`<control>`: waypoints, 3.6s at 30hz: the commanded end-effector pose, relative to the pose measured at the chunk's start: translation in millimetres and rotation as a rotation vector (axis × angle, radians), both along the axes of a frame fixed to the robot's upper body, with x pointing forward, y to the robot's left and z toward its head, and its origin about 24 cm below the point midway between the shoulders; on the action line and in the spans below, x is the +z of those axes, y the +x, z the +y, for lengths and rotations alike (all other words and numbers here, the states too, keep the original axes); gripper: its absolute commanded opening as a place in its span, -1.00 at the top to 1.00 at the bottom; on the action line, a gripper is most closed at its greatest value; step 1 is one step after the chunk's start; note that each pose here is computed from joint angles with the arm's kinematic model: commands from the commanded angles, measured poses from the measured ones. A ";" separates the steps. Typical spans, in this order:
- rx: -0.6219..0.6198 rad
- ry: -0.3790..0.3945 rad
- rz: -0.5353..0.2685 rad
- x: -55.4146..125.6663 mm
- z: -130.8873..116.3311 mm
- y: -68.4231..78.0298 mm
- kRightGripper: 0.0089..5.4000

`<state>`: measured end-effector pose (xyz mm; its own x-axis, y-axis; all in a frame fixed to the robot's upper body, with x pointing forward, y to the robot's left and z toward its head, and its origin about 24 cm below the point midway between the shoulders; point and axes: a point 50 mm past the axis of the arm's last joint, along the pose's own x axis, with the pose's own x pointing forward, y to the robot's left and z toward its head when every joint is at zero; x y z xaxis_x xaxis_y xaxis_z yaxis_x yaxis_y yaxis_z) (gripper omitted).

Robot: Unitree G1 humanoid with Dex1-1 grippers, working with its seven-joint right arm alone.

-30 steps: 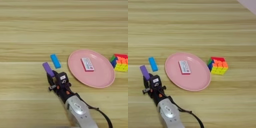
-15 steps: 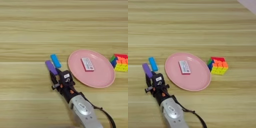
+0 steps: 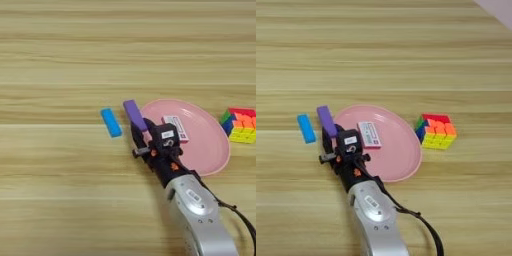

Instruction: Move the objects on the table

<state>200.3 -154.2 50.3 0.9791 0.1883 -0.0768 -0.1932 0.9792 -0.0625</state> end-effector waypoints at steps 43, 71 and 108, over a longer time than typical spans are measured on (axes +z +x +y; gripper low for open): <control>-0.345 -0.131 0.055 0.4 -94.8 12.6 0.48; -0.336 -0.133 0.065 -3.6 -93.1 15.6 -0.18; -0.328 -0.125 -0.084 23.9 -89.6 13.0 -0.98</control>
